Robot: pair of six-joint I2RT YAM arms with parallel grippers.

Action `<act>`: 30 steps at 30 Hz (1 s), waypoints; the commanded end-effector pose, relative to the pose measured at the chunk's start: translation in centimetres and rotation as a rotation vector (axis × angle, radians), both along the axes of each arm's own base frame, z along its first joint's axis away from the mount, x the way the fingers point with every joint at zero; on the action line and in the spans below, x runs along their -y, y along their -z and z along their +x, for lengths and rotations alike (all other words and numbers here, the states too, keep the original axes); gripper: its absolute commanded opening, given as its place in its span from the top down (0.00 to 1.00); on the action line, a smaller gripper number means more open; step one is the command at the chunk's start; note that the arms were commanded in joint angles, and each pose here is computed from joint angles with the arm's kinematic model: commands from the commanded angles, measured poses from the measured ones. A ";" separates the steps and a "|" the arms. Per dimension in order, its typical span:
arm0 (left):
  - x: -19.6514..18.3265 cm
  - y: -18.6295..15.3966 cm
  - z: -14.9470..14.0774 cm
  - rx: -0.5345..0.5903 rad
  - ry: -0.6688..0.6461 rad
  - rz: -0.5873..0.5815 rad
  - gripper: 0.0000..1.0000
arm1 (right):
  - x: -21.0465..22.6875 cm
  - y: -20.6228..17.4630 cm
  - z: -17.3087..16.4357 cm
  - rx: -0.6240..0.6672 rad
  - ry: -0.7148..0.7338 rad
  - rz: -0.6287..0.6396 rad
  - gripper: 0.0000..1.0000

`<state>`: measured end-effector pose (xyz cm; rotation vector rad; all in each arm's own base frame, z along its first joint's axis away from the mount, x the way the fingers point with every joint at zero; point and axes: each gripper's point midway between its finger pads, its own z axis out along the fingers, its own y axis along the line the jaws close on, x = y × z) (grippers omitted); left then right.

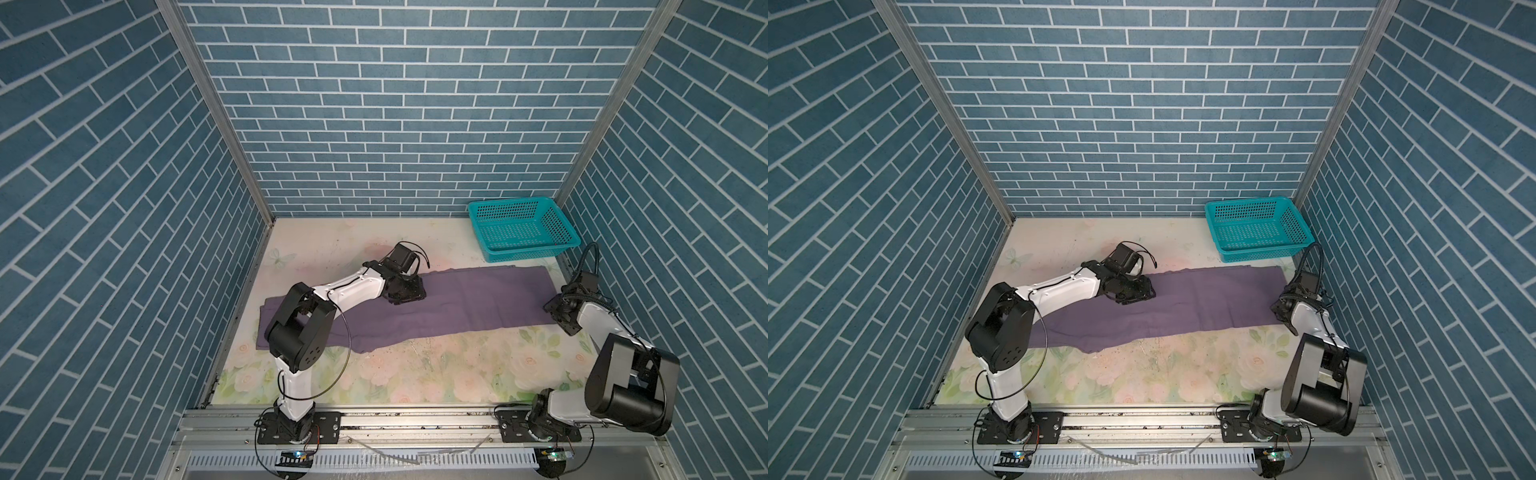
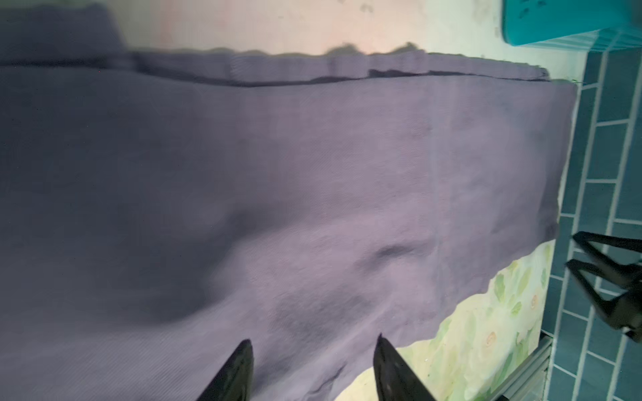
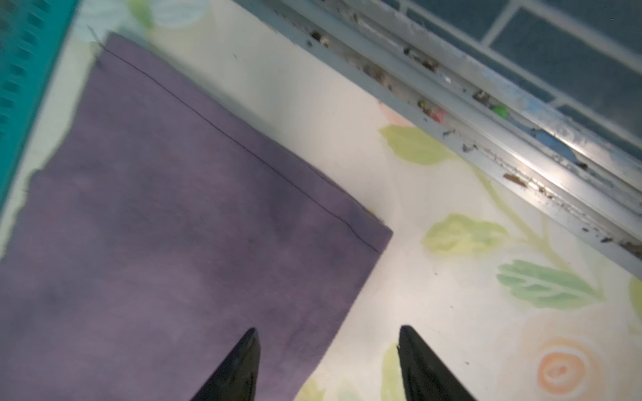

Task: Fold and stack the trousers
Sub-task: Smooth out the trousers at the center of the table.

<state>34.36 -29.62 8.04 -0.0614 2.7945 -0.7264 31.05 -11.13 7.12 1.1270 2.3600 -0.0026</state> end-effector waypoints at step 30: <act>-39.5 4.5 -11.0 -0.211 -1.011 0.310 0.37 | -1.3 -2.8 3.1 -0.062 -0.115 -0.086 0.36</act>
